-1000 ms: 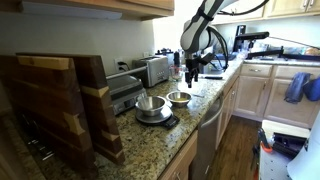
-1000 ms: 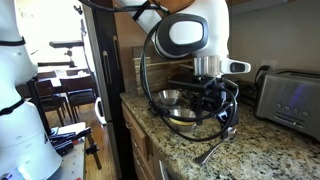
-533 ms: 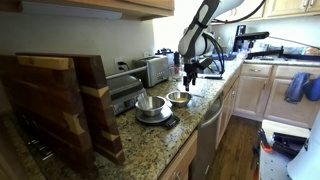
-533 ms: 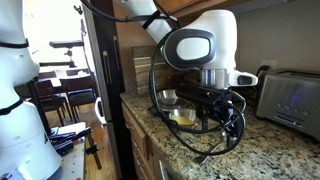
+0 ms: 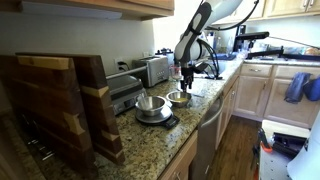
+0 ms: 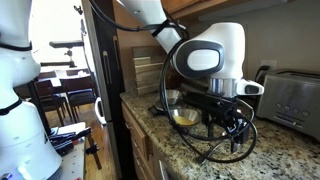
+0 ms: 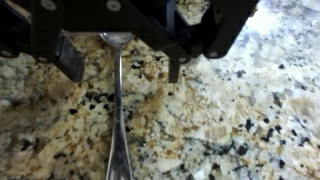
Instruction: Use the silver spoon to spoon out some of the contents from the bowl on the right into the bowl on the left
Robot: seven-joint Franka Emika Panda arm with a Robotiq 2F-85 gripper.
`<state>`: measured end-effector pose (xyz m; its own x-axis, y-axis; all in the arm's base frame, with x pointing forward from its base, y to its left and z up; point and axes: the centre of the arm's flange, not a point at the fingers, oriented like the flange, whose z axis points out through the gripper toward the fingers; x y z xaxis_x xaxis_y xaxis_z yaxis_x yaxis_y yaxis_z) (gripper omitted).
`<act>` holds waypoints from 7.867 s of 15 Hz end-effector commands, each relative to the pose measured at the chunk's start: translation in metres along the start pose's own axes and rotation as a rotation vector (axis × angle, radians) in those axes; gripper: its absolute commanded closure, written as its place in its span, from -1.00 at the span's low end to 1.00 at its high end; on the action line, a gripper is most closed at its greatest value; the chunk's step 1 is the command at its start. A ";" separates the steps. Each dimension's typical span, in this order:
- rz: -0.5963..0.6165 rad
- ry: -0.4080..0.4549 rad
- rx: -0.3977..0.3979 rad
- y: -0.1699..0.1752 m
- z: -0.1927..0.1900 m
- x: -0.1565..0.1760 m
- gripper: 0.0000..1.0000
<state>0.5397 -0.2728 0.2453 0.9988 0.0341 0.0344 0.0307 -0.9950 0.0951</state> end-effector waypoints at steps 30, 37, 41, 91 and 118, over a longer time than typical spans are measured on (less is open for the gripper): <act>-0.209 -0.151 0.115 -0.013 -0.079 -0.009 0.91; -0.419 -0.359 0.081 -0.073 -0.111 -0.016 0.92; -0.530 -0.497 0.050 -0.111 -0.102 -0.017 0.92; -0.989 -0.980 -0.462 -0.210 -0.011 0.057 0.93; -1.090 -1.071 -0.451 -0.224 0.021 0.032 0.93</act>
<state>0.5688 -0.0553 0.2028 0.0818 0.3798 -0.9214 0.8892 -0.4454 -0.1046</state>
